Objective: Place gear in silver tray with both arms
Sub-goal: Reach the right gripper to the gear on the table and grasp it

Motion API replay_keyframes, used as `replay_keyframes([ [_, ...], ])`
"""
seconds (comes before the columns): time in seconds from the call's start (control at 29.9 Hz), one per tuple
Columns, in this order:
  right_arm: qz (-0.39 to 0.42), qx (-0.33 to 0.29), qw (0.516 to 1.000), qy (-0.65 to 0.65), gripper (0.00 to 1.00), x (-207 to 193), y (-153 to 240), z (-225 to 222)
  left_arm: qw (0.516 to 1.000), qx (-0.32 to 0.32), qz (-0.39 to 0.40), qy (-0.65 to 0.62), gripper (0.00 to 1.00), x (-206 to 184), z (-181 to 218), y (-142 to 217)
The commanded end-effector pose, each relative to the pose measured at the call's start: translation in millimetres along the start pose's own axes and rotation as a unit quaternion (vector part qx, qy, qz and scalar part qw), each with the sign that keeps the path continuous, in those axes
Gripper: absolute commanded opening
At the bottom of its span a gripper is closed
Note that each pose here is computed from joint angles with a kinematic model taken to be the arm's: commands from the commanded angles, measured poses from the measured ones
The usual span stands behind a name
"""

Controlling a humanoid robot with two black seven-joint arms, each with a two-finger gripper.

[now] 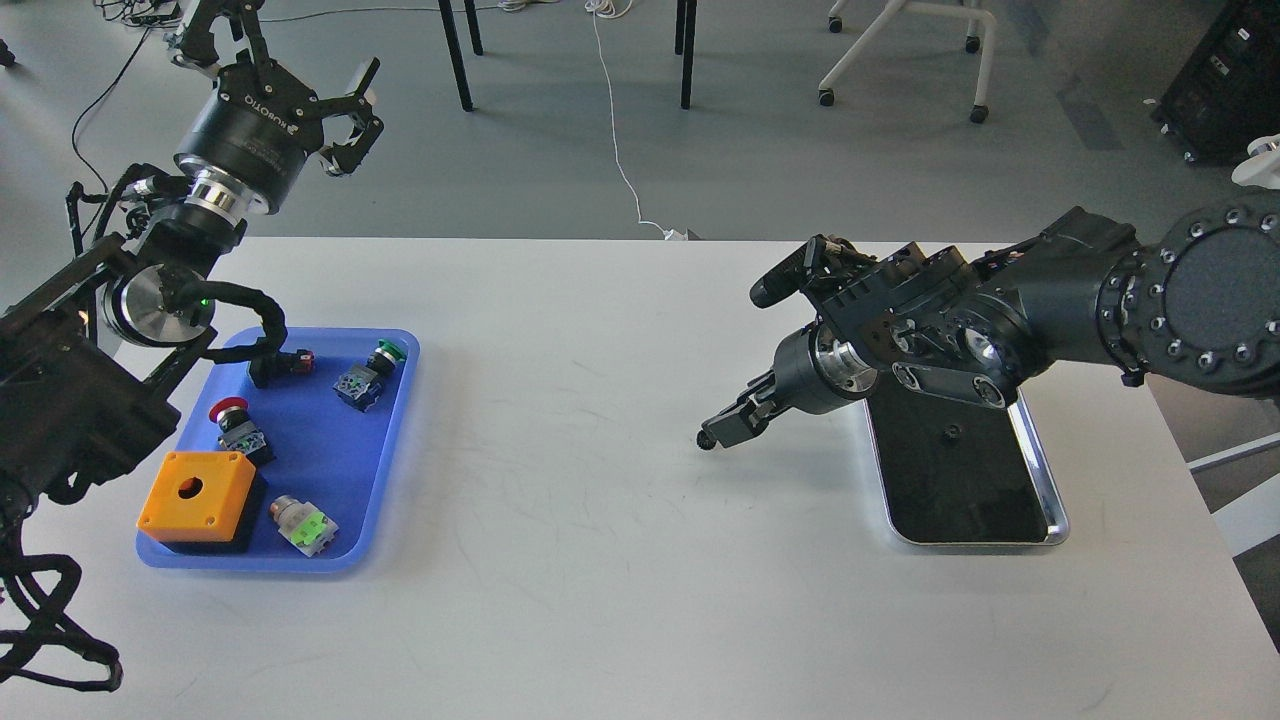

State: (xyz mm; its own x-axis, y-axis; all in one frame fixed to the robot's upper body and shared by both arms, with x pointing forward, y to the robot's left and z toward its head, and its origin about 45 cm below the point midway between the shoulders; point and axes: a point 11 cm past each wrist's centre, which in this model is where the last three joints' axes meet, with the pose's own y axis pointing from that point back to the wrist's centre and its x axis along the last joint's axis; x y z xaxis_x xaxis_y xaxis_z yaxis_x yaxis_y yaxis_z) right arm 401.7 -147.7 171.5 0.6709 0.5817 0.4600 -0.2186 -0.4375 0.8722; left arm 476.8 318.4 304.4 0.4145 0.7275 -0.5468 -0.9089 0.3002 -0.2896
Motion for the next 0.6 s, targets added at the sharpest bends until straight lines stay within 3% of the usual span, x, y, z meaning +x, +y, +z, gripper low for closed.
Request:
replay_keyframes([
  [0.0,0.010,0.010,1.000,-0.010,0.70,-7,-9,-2,1.000,0.002,0.001,-0.001,0.98,1,-1,1],
  [0.57,0.084,0.008,0.996,-0.010,0.62,-14,-30,8,1.000,0.008,0.007,-0.004,0.98,3,-4,3],
])
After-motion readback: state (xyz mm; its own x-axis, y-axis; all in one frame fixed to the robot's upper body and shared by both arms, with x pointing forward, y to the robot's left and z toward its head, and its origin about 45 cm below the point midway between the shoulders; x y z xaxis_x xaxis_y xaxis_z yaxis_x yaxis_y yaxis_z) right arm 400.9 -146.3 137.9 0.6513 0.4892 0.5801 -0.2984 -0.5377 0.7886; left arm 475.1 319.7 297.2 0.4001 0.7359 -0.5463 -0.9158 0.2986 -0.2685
